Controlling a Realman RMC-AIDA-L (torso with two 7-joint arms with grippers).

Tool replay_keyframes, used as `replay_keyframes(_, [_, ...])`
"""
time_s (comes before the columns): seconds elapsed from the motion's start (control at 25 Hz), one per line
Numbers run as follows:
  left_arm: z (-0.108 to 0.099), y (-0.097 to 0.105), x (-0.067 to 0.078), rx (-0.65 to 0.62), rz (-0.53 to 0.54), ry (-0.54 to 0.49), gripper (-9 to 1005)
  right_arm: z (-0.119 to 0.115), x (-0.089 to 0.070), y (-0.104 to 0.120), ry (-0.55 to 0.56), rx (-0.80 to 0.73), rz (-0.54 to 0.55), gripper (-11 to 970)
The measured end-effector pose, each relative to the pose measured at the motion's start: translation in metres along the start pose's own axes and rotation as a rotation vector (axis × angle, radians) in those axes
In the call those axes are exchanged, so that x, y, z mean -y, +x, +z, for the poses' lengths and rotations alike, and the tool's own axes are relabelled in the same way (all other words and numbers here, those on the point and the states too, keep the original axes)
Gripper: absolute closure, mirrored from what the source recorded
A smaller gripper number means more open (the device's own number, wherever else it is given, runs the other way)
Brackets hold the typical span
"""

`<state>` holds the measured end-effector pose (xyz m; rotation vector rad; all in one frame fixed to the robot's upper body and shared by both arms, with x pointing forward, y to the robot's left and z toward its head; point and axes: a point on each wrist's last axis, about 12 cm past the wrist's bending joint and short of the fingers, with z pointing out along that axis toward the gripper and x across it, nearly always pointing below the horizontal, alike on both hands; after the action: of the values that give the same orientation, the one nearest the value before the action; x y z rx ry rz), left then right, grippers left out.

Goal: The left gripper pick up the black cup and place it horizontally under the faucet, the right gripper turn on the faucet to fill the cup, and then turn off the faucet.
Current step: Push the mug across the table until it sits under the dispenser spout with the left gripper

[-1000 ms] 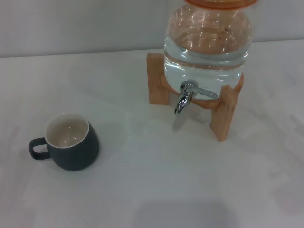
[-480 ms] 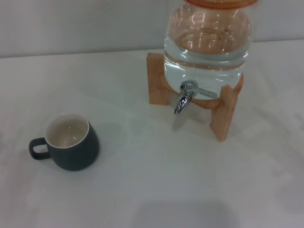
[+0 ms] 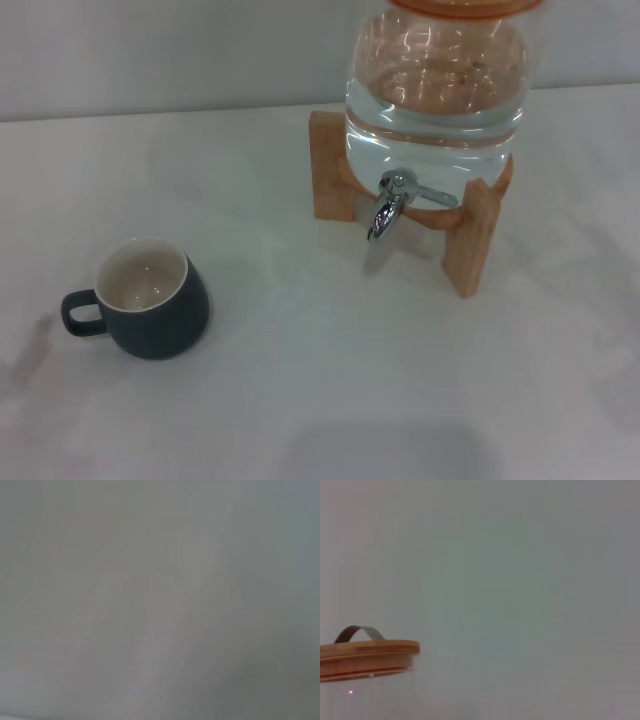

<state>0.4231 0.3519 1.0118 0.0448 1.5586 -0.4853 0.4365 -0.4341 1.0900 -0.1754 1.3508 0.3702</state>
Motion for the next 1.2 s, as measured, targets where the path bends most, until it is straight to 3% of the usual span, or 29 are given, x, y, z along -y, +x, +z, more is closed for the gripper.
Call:
replay_keyframes(0.2, [-0.003, 0.009, 0.008, -0.053, 0.024, 0.04, 145, 0.005, 0.004, -0.002, 0.007, -0.007, -0.013, 135])
replay_keyframes(0.6, [-0.01, 0.024, 0.012, -0.115, 0.022, 0.01, 157, 0.008, 0.008, -0.003, 0.016, -0.012, -0.018, 135])
replay_keyframes(1.2, [0.019, 0.035, 0.015, -0.234, 0.049, 0.047, 174, 0.012, 0.007, -0.002, 0.012, -0.013, -0.016, 135])
